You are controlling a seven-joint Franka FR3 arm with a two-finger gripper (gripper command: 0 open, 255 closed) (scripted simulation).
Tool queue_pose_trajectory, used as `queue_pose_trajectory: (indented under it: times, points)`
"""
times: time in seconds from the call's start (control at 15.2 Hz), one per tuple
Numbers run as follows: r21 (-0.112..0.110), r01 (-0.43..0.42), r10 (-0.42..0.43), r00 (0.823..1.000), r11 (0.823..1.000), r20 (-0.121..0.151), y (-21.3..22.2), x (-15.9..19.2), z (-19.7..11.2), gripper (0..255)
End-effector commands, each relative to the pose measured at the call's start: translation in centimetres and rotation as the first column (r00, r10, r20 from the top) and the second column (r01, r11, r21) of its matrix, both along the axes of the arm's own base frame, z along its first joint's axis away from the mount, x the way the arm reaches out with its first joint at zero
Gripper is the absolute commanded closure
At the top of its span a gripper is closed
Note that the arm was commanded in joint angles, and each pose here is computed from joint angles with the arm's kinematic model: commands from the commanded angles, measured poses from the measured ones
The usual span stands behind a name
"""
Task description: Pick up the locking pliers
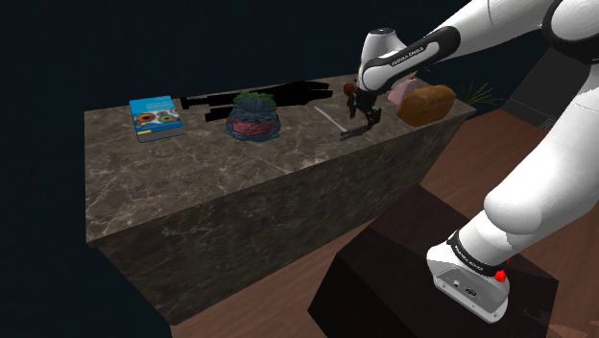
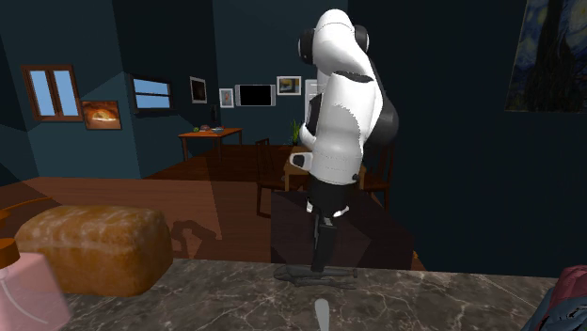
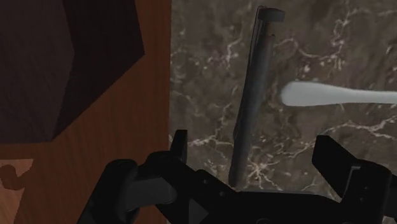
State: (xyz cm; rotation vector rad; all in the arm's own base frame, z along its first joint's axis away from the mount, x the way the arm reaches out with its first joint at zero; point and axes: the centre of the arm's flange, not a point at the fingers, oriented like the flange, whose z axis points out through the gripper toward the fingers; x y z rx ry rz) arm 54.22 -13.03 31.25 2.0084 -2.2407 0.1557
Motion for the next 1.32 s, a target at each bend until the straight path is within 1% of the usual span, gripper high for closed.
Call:
queue_pose_trajectory:
  times: [0.0, 0.4, 0.53, 0.59, 1.19, 1.25]
  points:
    - [-0.002, 0.033, -0.033, 0.999, 0.999, 0.002, -0.5, 0.4, -1.1, 0]
    - [-0.002, 0.033, -0.033, 0.999, 0.999, 0.002, -0.5, 0.4, -4.6, 0]
    - [-0.002, 0.033, -0.033, 0.999, 0.999, 0.002, -0.5, 0.4, -4.6, 0]
    - [-0.002, 0.033, -0.033, 0.999, 0.999, 0.002, -0.5, 0.4, -4.6, 255]
    - [-0.002, 0.033, -0.033, 0.999, 0.999, 0.002, -0.5, 0.4, -4.6, 255]
    - [-0.002, 0.033, -0.033, 0.999, 0.999, 0.002, -0.5, 0.4, -4.1, 255]
